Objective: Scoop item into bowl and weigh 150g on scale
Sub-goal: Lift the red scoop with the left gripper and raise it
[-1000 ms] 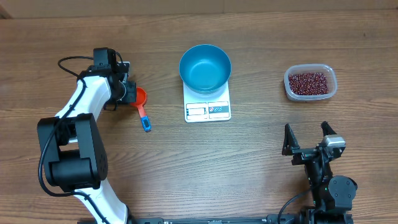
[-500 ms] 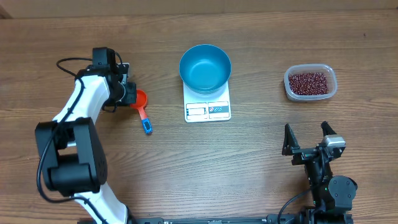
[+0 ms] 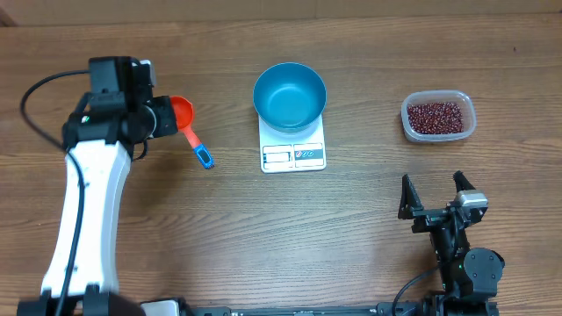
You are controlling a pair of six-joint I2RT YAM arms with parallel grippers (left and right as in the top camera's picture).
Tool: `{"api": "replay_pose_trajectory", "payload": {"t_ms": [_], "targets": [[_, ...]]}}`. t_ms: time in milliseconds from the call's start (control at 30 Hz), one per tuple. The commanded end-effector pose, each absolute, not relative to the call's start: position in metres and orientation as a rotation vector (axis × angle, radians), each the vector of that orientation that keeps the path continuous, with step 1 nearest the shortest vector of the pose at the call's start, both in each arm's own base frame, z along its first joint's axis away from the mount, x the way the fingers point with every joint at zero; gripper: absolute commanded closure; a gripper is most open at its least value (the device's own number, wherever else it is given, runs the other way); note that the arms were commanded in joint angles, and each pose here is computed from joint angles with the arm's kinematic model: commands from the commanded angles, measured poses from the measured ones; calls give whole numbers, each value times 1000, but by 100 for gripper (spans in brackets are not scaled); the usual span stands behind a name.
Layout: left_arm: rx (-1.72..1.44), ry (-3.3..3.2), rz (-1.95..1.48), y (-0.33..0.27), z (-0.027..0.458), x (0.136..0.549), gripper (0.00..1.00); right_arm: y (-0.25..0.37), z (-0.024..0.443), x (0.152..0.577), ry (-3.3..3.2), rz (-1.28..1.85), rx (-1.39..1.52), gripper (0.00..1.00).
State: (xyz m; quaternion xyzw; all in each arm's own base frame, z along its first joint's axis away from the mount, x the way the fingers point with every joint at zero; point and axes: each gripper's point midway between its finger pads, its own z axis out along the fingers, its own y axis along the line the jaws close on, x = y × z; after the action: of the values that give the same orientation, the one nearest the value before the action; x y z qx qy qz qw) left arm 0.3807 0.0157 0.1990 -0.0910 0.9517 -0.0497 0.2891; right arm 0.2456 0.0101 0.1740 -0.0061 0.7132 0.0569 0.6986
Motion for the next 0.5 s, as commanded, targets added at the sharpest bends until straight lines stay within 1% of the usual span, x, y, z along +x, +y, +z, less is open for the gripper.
{"api": "replay_pose_trajectory", "payload": {"t_ms": [0,267,467], "targets": [[-320,2457,-150,16,234,369,96,9,172,246,1584,124,-7,0],[-640,2359,-273,12,268,327,96,9,172,246,1584,124,-7,0],[-873,2329,-362,8,273,298,96,9,172,246,1584,124,-7,0]]}}
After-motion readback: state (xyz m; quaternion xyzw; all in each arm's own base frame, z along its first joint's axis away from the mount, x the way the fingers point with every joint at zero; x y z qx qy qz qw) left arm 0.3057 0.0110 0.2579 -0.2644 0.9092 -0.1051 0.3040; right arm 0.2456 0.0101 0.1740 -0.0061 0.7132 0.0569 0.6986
